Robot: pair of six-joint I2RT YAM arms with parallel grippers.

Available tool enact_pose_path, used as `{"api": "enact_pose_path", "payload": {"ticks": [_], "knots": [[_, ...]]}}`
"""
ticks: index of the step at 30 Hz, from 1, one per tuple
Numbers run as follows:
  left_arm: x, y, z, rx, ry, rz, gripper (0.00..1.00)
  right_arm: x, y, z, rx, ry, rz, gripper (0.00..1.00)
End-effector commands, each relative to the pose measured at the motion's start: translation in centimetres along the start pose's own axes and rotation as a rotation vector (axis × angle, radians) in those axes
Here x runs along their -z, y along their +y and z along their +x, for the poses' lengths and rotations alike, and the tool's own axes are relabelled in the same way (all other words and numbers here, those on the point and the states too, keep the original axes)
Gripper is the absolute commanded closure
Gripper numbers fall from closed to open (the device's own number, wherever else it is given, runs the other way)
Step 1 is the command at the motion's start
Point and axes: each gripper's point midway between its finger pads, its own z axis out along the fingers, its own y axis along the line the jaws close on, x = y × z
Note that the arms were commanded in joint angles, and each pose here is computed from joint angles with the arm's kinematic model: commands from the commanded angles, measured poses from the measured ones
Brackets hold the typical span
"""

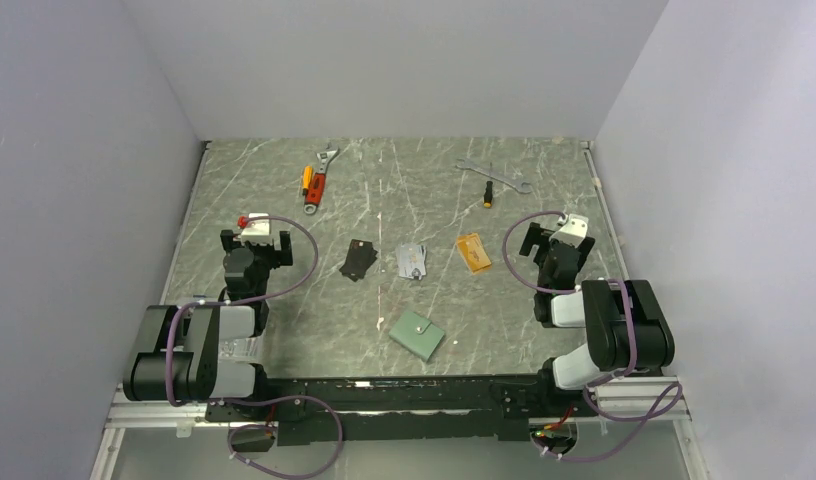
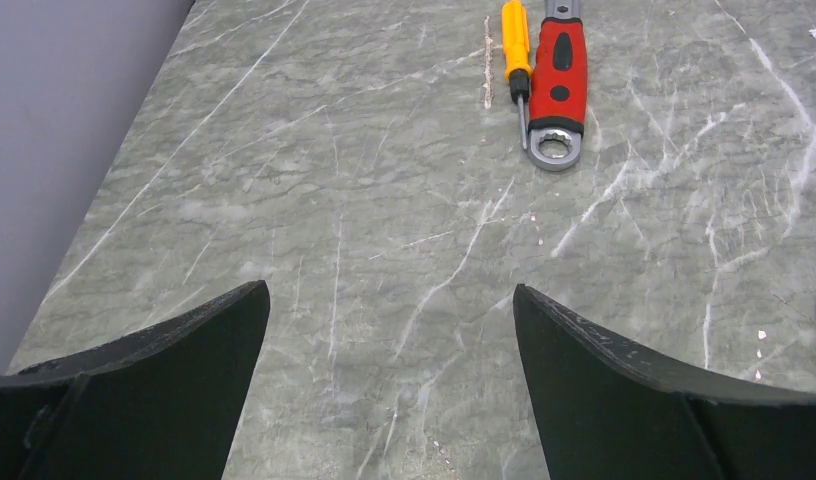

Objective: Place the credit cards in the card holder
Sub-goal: Pick up the card holder from the center of the board.

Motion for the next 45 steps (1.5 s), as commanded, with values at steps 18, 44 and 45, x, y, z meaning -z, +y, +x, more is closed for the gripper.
{"api": "enact_pose_path", "payload": {"ticks": [18, 44, 45], "knots": [[1.1, -2.7, -7.4, -0.010, 0.231, 0.235, 0.01, 1.6, 8.7, -6.9, -0.512, 0.414, -0.185, 0.00], [16.2, -22.4, 0.9, -0.280, 0.625, 1.122, 0.01, 28.8, 20.9, 7.2, -0.104, 0.918, -0.871, 0.17], [16.5, -22.6, 1.4, -0.283, 0.656, 1.141, 0.01, 29.0, 21.1, 7.6, -0.105, 0.931, -0.876, 0.19]]}}
